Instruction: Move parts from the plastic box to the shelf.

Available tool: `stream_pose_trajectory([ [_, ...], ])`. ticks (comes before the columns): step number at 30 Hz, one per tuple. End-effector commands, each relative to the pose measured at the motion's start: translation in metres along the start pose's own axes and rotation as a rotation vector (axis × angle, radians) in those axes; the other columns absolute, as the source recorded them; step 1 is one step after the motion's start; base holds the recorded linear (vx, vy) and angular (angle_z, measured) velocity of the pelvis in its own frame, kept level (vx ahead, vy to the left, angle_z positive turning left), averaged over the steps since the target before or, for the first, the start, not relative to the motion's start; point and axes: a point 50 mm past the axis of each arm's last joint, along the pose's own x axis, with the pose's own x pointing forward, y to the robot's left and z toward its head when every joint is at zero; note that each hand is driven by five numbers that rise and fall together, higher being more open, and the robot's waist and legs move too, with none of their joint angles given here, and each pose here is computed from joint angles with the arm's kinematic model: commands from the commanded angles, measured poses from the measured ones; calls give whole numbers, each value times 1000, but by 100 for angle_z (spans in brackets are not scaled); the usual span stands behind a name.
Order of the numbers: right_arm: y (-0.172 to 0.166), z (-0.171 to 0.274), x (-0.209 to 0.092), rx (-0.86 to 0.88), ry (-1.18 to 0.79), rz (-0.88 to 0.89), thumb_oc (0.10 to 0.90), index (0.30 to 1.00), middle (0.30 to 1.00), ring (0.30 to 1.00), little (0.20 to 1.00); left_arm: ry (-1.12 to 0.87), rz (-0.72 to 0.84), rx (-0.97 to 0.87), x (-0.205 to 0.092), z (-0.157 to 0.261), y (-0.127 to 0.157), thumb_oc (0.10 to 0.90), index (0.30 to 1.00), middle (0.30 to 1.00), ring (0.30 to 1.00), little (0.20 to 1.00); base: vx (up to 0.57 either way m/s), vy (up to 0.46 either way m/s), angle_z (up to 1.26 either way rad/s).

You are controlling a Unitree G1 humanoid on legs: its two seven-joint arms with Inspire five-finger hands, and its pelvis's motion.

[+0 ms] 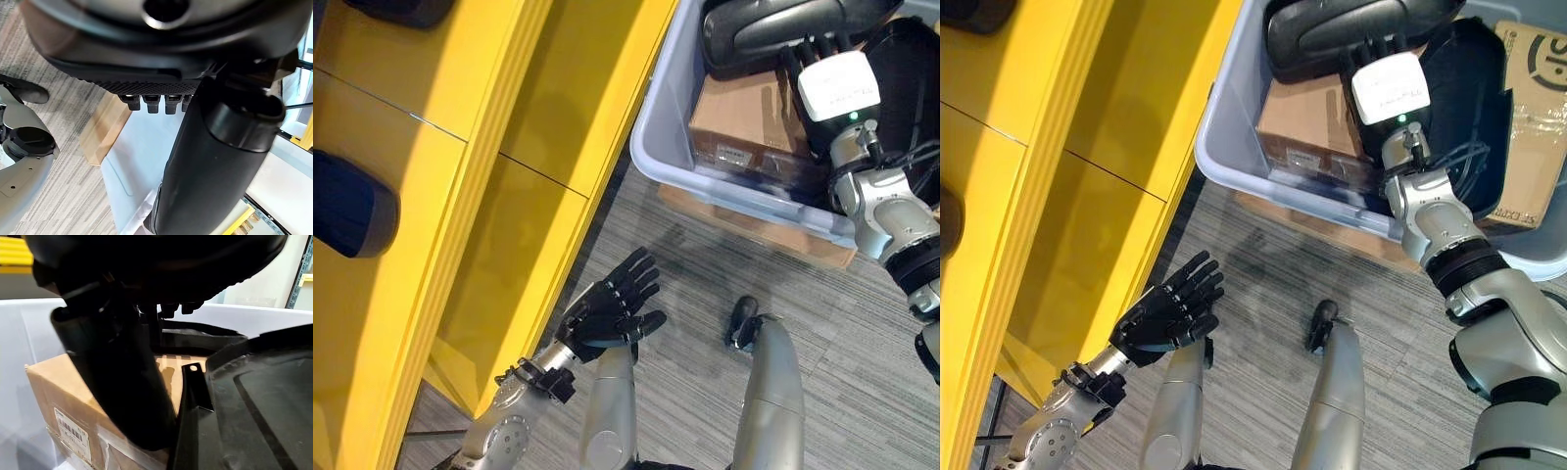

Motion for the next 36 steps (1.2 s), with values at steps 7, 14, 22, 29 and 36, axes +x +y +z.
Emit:
stream_pose_trajectory([
  [7, -76, -42, 28, -113, 183, -260, 900, 1000, 1000, 1000, 1000, -103, -168, 77, -4, 24, -22, 900, 1000, 1000, 1000, 1000, -15, -164, 6],
  [14, -72, -64, 14, -92, 301, -323, 900, 1000, 1000, 1000, 1000, -72, -269, 189, 0, 29, -27, 900, 1000, 1000, 1000, 1000, -74, -292, 27],
  [22, -56, -59, 12, -85, 271, -284, 900, 1000, 1000, 1000, 1000, -117, -293, 170, 6, 42, -28, 900, 1000, 1000, 1000, 1000, 43, 19, 11],
  [29, -22, -45, 4, 34, 337, -267, 900, 1000, 1000, 1000, 1000, -103, -309, 229, 3, 42, -31, 900, 1000, 1000, 1000, 1000, 243, -51, -25],
  [36, -8, -24, 1, 101, 288, -231, 900, 1000, 1000, 1000, 1000, -73, -259, 256, 9, 45, -22, 900, 1000, 1000, 1000, 1000, 252, 46, -82],
])
